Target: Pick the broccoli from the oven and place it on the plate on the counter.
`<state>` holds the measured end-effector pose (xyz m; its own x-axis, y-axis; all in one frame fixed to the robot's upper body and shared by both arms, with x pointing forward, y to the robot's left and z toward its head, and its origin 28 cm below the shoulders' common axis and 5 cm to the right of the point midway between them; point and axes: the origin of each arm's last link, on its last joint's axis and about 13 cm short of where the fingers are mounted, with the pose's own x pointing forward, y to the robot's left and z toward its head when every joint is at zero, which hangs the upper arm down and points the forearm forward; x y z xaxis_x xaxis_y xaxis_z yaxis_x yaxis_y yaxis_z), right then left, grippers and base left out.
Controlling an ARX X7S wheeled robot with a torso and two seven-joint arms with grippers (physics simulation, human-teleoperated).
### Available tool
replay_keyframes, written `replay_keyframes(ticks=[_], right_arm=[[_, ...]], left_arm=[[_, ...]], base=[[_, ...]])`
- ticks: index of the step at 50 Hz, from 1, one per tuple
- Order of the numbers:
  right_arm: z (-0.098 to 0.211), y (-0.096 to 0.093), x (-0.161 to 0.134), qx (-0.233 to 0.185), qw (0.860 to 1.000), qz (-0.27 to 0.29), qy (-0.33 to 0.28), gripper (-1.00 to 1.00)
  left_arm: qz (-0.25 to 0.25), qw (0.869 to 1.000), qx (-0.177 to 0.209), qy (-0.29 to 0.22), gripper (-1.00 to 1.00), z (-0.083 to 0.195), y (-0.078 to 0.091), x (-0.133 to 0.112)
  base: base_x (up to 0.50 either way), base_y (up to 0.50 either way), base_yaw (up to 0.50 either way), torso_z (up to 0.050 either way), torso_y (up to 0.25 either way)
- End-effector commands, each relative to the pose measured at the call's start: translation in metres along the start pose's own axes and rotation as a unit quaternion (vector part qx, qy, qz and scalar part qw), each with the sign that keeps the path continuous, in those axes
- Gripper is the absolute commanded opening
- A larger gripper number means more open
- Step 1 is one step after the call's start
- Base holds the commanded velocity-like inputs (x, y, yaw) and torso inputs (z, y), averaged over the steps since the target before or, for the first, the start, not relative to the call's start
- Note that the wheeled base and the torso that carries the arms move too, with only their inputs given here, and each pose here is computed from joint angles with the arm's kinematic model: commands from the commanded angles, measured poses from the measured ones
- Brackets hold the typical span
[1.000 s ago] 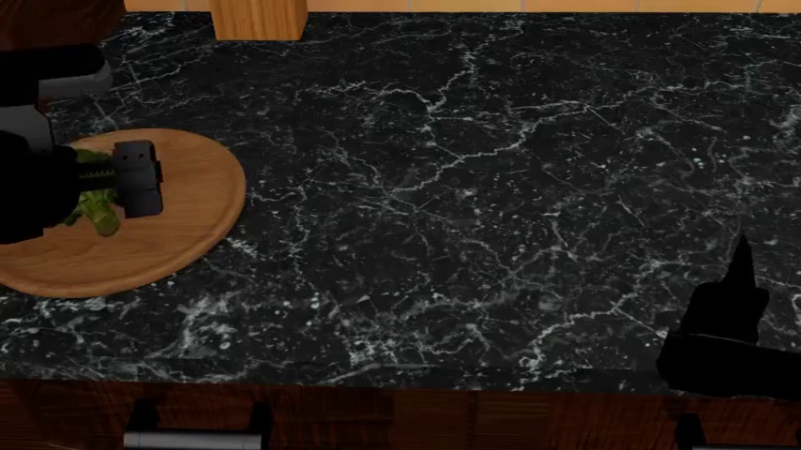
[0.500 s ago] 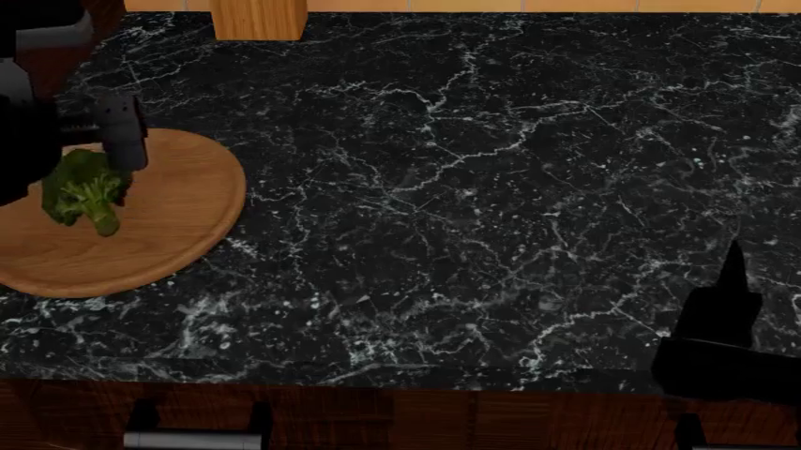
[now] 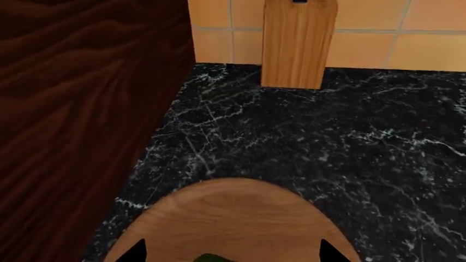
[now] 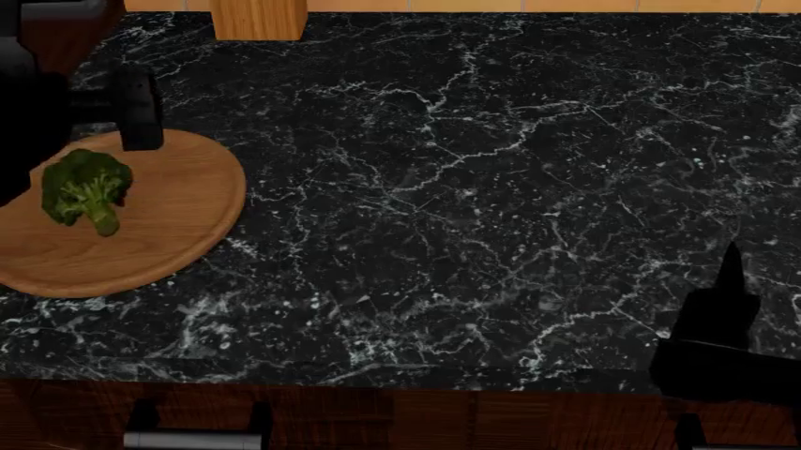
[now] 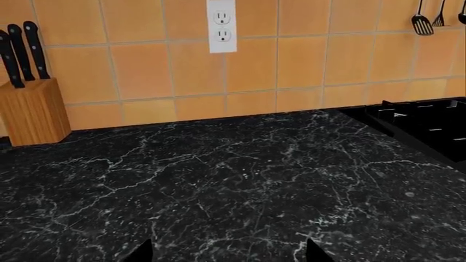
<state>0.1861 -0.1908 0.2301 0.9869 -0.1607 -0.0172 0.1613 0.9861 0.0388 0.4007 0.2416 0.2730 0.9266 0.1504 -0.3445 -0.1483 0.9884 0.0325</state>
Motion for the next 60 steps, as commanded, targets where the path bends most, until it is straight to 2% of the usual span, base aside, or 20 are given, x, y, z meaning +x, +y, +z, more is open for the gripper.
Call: replay_keyframes(ticks=[1, 12, 15, 25, 38, 55, 60], right_arm=[[0.0, -0.001, 0.0, 0.006, 1.0, 0.0, -0.006, 1.0], [-0.001, -0.001, -0.001, 0.007, 1.0, -0.001, -0.007, 1.0], [-0.001, -0.001, -0.001, 0.007, 1.0, -0.001, -0.007, 1.0], [-0.003, -0.001, -0.002, 0.009, 1.0, 0.0, -0.009, 1.0], [-0.007, -0.002, 0.002, 0.012, 1.0, 0.0, -0.006, 1.0], [-0.003, -0.002, -0.003, 0.007, 1.0, 0.002, -0.009, 1.0], [-0.002, -0.001, -0.004, 0.006, 1.0, 0.003, -0.008, 1.0]], left_arm=[[-0.016, 0.999, 0.02, -0.039, 1.0, -0.007, -0.006, -0.023], [-0.061, 0.994, 0.042, -0.081, 1.0, -0.017, -0.013, -0.059], [-0.084, 0.99, 0.064, -0.097, 1.0, -0.022, -0.017, -0.075], [-0.123, 0.982, 0.075, -0.124, 1.0, -0.037, -0.021, -0.108], [-0.15, 0.974, 0.088, -0.144, 1.0, -0.065, -0.018, -0.138], [-0.155, 0.97, 0.08, -0.169, 1.0, -0.095, 0.0, -0.182], [-0.153, 0.97, 0.081, -0.169, 1.0, -0.107, 0.004, -0.188]], base=[[0.0, 0.0, 0.0, 0.0, 0.0], [0.0, 0.0, 0.0, 0.0, 0.0], [0.0, 0.0, 0.0, 0.0, 0.0], [0.0, 0.0, 0.0, 0.0, 0.0], [0.0, 0.0, 0.0, 0.0, 0.0], [0.0, 0.0, 0.0, 0.0, 0.0], [0.0, 0.0, 0.0, 0.0, 0.0]])
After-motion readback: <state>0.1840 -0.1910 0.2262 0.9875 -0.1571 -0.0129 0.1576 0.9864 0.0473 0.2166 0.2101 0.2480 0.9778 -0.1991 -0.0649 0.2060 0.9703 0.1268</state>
